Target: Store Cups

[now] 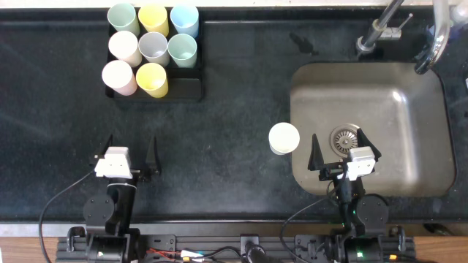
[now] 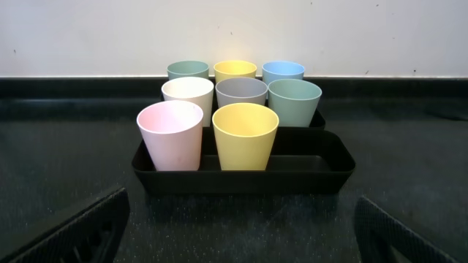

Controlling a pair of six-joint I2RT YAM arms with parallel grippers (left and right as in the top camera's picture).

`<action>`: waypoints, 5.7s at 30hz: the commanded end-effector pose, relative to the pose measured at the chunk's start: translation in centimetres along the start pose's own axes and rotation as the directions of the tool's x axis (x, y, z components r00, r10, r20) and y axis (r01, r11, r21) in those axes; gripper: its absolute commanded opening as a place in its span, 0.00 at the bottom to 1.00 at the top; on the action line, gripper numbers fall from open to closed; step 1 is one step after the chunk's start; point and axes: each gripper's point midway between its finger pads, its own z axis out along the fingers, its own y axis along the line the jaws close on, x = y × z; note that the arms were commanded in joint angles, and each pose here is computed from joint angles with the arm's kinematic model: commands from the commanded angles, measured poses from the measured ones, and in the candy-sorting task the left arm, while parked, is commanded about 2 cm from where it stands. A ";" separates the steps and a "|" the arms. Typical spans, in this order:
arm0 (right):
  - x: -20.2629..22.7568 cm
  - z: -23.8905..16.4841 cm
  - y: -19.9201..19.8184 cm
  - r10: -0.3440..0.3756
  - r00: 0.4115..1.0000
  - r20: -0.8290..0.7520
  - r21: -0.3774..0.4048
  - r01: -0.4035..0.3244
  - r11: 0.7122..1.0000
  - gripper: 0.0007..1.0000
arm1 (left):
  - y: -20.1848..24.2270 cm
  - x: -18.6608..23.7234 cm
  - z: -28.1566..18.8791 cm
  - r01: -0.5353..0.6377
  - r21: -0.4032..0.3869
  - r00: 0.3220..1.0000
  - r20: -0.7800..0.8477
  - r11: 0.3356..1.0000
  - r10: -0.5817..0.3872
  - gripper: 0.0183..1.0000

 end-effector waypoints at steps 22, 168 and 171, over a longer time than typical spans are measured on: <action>-9.7 1.4 1.2 0.140 0.940 -0.313 -0.038 -0.160 0.986 1.00 | -0.5 -0.1 -0.1 -0.022 0.027 1.000 0.006 0.999 0.022 1.00; -6.9 18.2 22.4 -0.188 0.346 -0.919 -0.299 -0.301 0.906 0.04 | -0.5 -0.1 -0.1 -0.022 0.027 1.000 0.006 0.999 0.022 1.00; -6.6 18.3 23.5 -0.201 0.349 -0.915 -0.318 -0.317 0.894 0.04 | -0.5 -0.1 -0.1 -0.022 0.027 1.000 0.006 0.999 0.022 1.00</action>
